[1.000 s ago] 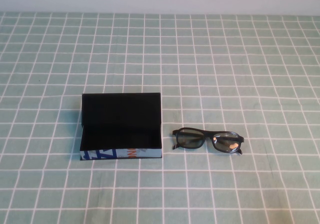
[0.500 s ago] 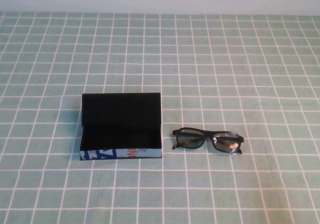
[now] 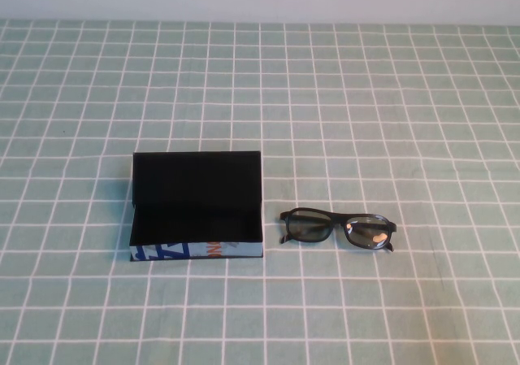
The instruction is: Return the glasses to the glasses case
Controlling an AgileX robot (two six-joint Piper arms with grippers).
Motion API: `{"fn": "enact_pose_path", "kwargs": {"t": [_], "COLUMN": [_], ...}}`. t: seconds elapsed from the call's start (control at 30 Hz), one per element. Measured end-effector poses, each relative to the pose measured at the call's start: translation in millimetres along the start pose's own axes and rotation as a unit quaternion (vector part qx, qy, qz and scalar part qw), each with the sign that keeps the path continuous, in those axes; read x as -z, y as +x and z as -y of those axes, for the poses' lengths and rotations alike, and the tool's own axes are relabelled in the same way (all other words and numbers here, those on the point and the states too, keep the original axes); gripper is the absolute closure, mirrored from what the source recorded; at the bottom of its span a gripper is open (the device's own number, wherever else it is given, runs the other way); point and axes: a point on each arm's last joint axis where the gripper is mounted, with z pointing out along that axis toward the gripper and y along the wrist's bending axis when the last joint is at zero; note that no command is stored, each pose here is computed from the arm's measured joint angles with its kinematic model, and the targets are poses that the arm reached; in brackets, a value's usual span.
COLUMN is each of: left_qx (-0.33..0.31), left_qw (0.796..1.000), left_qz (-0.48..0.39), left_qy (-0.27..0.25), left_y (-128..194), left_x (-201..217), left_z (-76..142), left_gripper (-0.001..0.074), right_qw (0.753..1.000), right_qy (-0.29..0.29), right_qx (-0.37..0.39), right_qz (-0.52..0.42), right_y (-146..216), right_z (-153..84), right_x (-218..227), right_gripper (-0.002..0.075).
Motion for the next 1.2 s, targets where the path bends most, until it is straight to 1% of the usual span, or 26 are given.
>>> {"fn": "enact_pose_path", "kwargs": {"t": [0.07, 0.17, 0.3, 0.4, 0.53, 0.6, 0.67, 0.73, 0.8, 0.9, 0.97, 1.0, 1.07, 1.13, 1.2], "left_qx": [0.001, 0.003, 0.003, -0.001, -0.006, -0.006, -0.005, 0.000, 0.007, 0.033, 0.054, 0.062, 0.069, 0.070, 0.069], "left_qw": [0.999, 0.996, 0.992, 0.990, 0.992, 0.994, 0.997, 0.999, 0.997, 0.981, 0.962, 0.954, 0.934, 0.918, 0.905], "left_qz": [0.032, 0.089, 0.124, 0.141, 0.125, 0.108, 0.071, 0.018, -0.058, -0.177, -0.255, -0.282, -0.339, -0.379, -0.408], "left_qy": [0.005, 0.016, 0.019, 0.016, 0.001, -0.007, -0.018, -0.031, -0.047, -0.070, -0.081, -0.085, -0.092, -0.097, -0.101], "left_y": [-5.8, -16.1, -38.5, -64.2, -98.8, -111.8, -121.3, -124.3, -120.1, -105.3, -89.3, -82.8, -67.2, -56.4, -47.8], "left_x": [0.2, 1.6, -4.8, -12.4, -22.4, -25.2, -30.4, -37.8, -46.3, -61.0, -69.0, -71.6, -77.1, -80.2, -83.1], "left_z": [1.0, 2.9, 3.5, 3.5, 2.2, 1.4, -0.2, -2.6, -5.7, -10.0, -11.7, -12.1, -13.3, -14.4, -15.3], "left_gripper": [0.0733, 0.0733, 0.0733, 0.0733, 0.0733, 0.0734, 0.0734, 0.0733, 0.0733, 0.0734, 0.0733, 0.0733, 0.0734, 0.0733, 0.0733], "right_qw": [1.000, 0.996, 0.986, 0.979, 0.978, 0.981, 0.986, 0.987, 0.982, 0.958, 0.932, 0.920, 0.887, 0.861, 0.842], "right_qy": [-0.021, -0.077, -0.143, -0.180, -0.195, -0.186, -0.165, -0.138, -0.109, -0.061, -0.037, -0.032, -0.027, -0.028, -0.030], "right_qx": [0.000, 0.012, 0.005, -0.015, -0.019, -0.028, -0.035, -0.036, -0.035, -0.032, -0.017, -0.003, 0.032, 0.051, 0.047], "right_qz": [0.015, 0.044, 0.083, 0.093, 0.069, 0.038, -0.015, -0.077, -0.150, -0.277, -0.360, -0.391, -0.459, -0.505, -0.536], "right_y": [-6.3, -27.0, -72.0, -109.7, -151.2, -162.9, -168.8, -167.5, -159.6, -132.4, -105.2, -94.1, -69.5, -50.8, -38.2], "right_z": [-5.0, -20.0, -41.6, -55.8, -72.2, -77.6, -81.9, -84.6, -87.0, -88.0, -87.8, -87.3, -86.4, -86.3, -87.7], "right_x": [-2.0, -9.0, -20.1, -27.8, -51.7, -66.9, -85.9, -103.7, -122.9, -145.0, -156.1, -159.0, -163.9, -167.6, -169.3], "right_gripper": [0.0737, 0.0737, 0.0737, 0.0737, 0.0737, 0.0737, 0.0737, 0.0737, 0.0737, 0.0737, 0.0737, 0.0737, 0.0737, 0.0737, 0.0737]}}
